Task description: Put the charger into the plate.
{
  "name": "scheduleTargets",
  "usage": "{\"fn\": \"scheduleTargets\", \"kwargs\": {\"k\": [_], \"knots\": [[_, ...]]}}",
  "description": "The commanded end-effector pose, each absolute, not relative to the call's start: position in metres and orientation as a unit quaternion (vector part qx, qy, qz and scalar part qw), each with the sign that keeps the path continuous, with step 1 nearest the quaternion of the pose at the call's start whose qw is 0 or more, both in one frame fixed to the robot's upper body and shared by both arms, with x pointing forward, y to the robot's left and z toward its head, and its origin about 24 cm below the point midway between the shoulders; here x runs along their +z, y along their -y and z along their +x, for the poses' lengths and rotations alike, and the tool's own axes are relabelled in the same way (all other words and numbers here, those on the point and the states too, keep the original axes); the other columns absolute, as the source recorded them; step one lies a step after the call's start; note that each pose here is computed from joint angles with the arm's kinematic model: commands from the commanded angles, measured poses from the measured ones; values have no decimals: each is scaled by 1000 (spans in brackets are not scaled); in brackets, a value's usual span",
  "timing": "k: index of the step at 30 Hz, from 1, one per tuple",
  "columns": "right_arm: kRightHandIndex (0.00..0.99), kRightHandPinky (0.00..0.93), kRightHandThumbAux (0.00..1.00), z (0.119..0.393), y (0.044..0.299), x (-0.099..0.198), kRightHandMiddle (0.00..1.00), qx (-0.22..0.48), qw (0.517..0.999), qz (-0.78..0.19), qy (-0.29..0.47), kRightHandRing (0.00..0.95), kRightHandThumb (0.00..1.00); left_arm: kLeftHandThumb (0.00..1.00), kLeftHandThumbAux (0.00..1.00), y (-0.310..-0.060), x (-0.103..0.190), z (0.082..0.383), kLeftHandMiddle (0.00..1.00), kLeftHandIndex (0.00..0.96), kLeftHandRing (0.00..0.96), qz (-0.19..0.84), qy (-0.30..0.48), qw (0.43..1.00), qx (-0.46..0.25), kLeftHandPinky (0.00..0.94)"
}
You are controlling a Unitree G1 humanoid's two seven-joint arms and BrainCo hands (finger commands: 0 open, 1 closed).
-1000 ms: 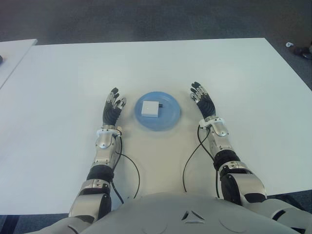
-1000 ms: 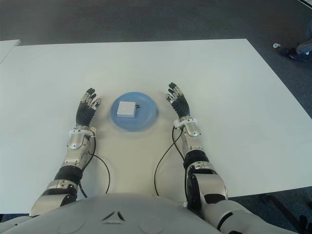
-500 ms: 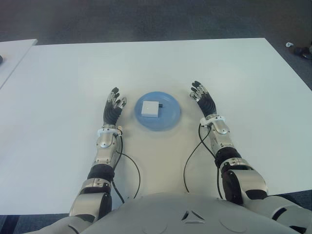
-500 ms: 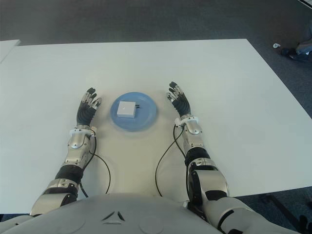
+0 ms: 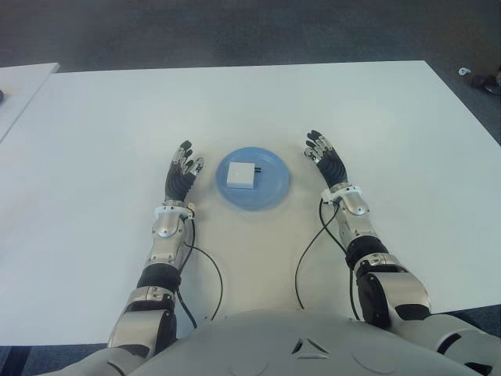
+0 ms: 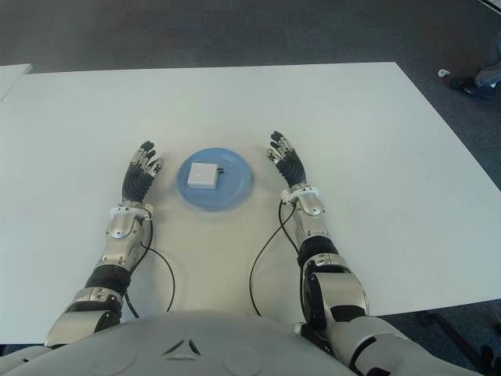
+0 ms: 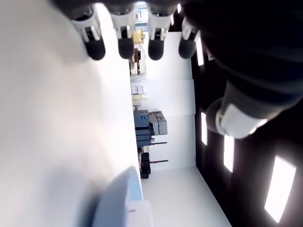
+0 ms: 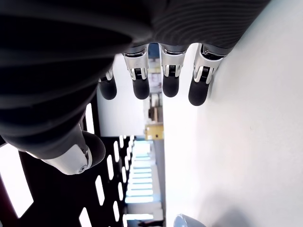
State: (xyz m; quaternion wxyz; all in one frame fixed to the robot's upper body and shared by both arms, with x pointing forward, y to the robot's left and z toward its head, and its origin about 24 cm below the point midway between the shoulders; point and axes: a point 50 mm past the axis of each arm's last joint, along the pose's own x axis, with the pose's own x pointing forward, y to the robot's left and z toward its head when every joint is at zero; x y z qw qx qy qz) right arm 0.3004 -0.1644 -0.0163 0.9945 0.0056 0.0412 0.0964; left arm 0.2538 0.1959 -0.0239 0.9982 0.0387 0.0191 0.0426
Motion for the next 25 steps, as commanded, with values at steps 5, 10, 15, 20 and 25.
{"fn": "scheduleTargets", "kwargs": {"k": [5, 10, 15, 20, 25], "knots": [[0, 11, 598, 266, 163, -64, 0, 100, 981, 14, -168, 0, 42, 0, 574, -201, -36, 245, 12, 0, 5, 42, -58, 997, 35, 24], [0, 19, 596, 267, 162, -64, 0, 102, 980, 14, -171, 0, 46, 0, 582, -201, -37, 246, 21, 0, 15, 44, -61, 997, 33, 32], [0, 22, 598, 268, 162, -65, 0, 104, 979, 11, -175, 0, 43, 0, 587, -201, -37, 246, 26, 0, 20, 45, -62, 997, 30, 34], [0, 25, 601, 268, 163, -65, 1, 103, 978, 7, -179, 0, 38, 0, 592, -201, -37, 247, 28, 0, 22, 45, -61, 997, 28, 35], [0, 27, 602, 269, 163, -65, 2, 104, 978, 4, -179, 0, 32, 0, 598, -200, -37, 248, 32, 0, 28, 44, -59, 997, 30, 48]]}}
